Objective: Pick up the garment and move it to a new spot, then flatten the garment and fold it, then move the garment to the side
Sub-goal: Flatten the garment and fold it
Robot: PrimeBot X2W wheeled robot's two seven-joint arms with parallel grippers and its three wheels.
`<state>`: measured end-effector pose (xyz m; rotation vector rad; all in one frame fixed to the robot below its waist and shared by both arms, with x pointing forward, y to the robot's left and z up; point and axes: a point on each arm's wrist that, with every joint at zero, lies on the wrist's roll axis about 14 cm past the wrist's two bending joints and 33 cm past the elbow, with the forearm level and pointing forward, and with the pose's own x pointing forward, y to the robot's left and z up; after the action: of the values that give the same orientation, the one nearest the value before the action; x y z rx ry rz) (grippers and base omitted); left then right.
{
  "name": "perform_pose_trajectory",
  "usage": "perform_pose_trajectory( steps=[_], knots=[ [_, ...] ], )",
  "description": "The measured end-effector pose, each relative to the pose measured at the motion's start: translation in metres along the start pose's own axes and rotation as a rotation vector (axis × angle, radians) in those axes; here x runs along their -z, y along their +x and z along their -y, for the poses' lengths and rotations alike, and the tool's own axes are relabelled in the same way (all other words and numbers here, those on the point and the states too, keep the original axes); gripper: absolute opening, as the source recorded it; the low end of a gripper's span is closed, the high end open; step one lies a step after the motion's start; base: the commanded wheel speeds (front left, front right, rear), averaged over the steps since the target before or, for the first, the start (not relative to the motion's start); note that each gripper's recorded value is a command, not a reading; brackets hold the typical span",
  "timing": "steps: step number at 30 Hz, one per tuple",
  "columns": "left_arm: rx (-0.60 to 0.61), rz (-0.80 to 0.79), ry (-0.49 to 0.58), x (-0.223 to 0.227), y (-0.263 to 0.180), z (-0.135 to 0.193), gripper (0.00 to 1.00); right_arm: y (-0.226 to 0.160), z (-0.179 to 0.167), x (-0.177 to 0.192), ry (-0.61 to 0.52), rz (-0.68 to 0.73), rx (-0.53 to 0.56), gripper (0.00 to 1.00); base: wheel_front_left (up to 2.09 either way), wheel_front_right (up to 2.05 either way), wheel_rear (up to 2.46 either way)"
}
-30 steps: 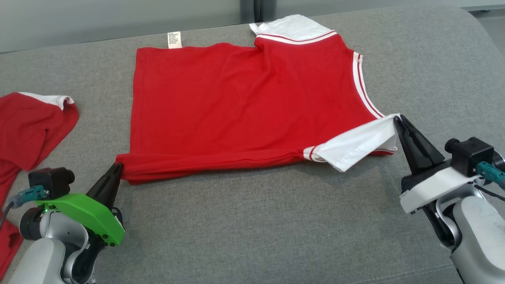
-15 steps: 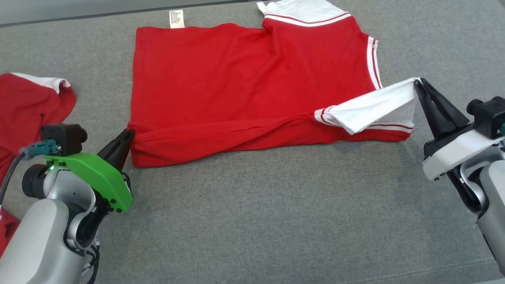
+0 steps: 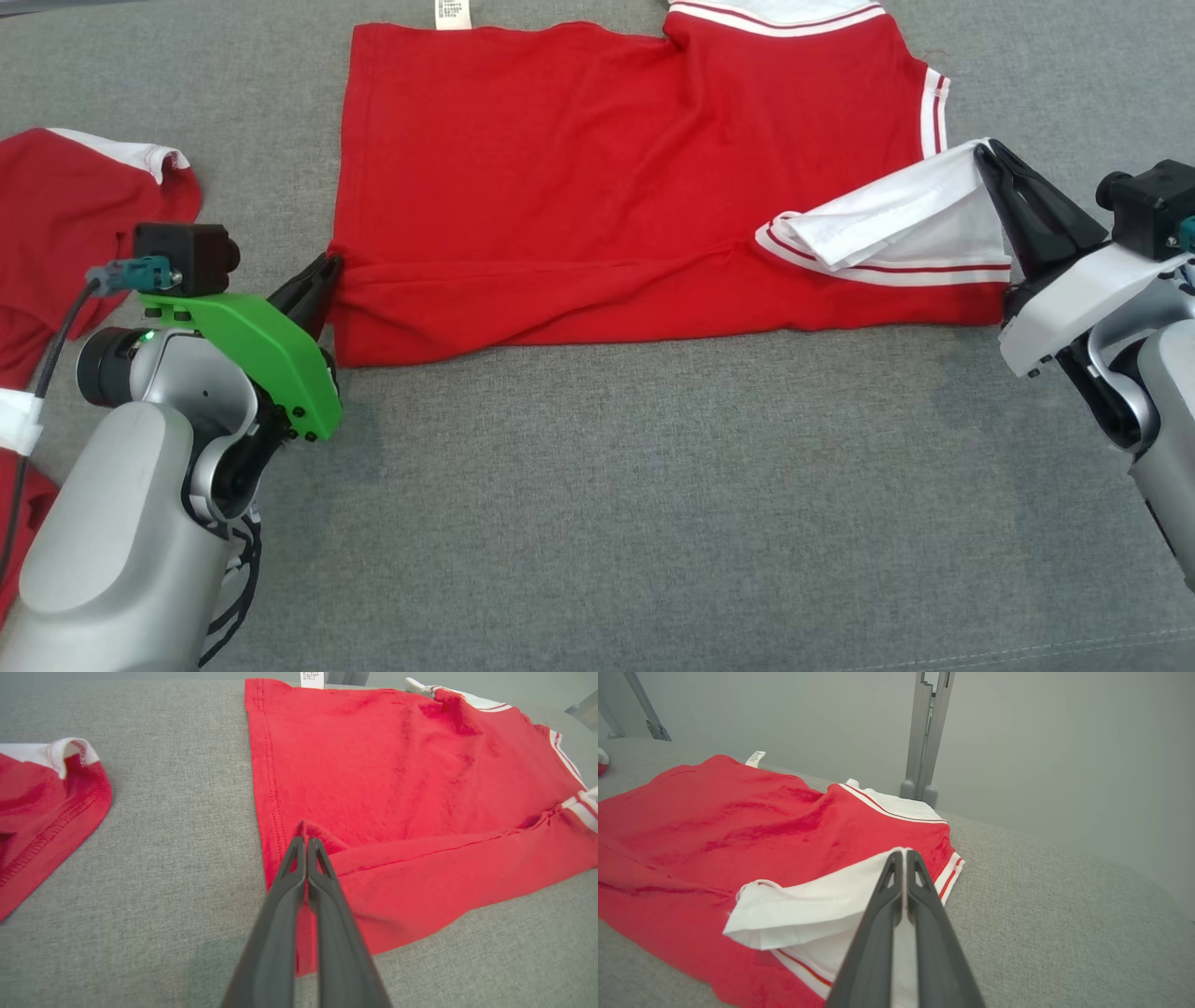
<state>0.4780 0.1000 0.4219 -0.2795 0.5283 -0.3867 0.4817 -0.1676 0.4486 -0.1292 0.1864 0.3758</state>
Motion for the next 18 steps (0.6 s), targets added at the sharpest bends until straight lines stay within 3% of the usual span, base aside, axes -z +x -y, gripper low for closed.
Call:
perform_pose_trajectory(
  steps=[18],
  knots=[
    [0.01,-0.032,0.057,-0.01,0.027,0.011,0.0,0.01,0.004,0.004,-0.024,-0.05,-0.02,0.0,0.0,0.0,0.0]
  ],
)
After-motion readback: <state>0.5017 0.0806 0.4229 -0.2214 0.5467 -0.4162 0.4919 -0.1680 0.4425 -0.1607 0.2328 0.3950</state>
